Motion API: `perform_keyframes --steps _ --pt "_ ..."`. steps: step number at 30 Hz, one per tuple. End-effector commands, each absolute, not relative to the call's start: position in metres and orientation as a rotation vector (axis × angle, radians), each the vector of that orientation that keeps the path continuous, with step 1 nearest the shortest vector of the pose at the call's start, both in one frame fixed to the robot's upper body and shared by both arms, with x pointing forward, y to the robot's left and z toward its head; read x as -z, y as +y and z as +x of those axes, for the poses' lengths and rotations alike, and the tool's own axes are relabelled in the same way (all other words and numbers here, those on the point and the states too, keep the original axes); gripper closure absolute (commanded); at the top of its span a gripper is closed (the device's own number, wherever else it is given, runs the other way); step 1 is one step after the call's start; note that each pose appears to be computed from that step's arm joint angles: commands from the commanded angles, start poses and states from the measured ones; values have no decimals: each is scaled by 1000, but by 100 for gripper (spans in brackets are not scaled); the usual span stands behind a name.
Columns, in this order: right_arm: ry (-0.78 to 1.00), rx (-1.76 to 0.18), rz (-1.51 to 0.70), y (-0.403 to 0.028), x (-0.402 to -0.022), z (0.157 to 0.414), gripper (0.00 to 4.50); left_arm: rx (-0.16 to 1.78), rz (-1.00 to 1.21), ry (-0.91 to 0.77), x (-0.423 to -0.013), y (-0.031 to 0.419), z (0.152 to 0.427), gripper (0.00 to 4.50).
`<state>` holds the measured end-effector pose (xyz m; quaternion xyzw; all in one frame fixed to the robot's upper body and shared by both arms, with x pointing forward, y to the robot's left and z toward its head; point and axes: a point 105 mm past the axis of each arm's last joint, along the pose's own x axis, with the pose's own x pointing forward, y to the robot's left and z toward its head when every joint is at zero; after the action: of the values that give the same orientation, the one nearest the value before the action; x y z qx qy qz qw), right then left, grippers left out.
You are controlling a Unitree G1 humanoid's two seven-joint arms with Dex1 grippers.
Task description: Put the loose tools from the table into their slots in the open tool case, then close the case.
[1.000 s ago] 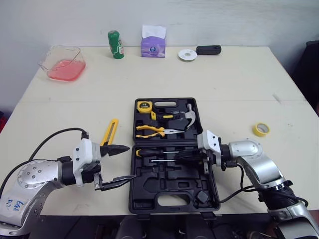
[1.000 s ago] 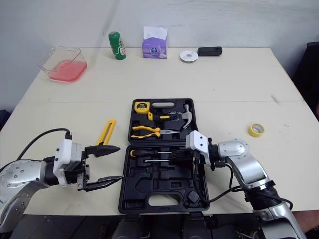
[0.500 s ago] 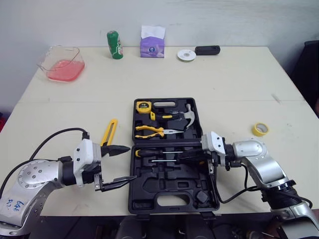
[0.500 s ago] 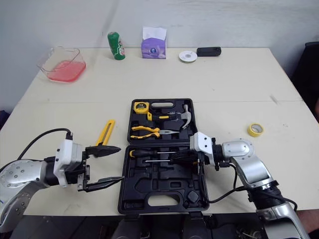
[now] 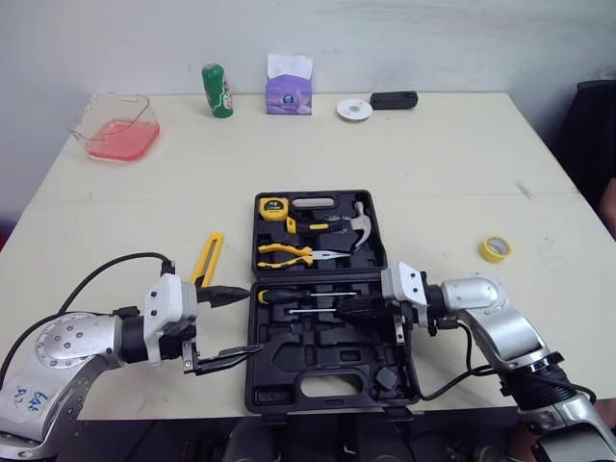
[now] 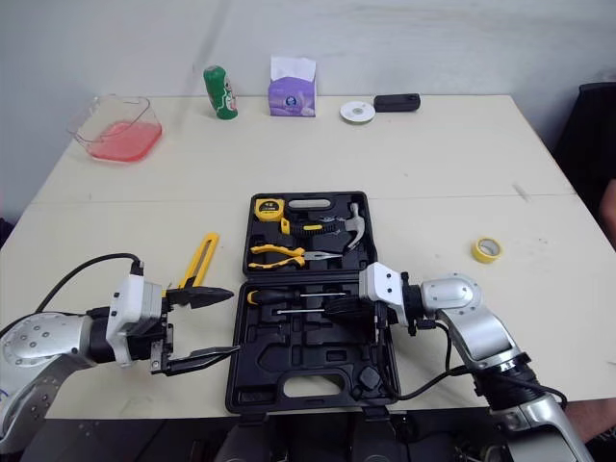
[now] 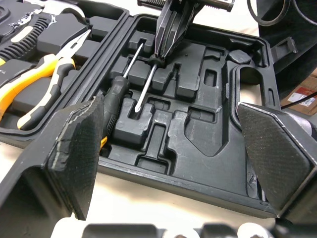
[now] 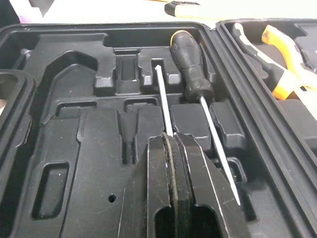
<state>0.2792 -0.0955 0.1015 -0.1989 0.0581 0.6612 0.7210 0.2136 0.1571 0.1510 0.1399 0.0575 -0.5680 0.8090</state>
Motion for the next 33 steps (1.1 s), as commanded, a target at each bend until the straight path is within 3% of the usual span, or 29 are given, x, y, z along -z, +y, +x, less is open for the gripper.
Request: perform_keyframes --steps 1,9,19,24,29,32,33 --pt "402 -1398 -422 -113 -59 275 447 1237 334 94 -156 151 210 0" --pt "521 -1355 -423 -112 -49 272 447 1231 338 101 -155 153 210 0" --pt "289 -1357 -427 -103 -79 286 447 1205 338 96 -156 156 211 0" --pt "50 -1388 -382 -110 -122 278 447 1108 328 91 -159 174 215 0" --pt "-70 -1291 -317 -136 -158 278 447 1005 320 101 -163 201 215 0" --pt "-47 -1183 -316 -162 -166 280 447 906 294 99 -170 221 215 0" --pt "-50 -1128 -332 -176 -170 281 418 855 279 101 -172 231 215 0"
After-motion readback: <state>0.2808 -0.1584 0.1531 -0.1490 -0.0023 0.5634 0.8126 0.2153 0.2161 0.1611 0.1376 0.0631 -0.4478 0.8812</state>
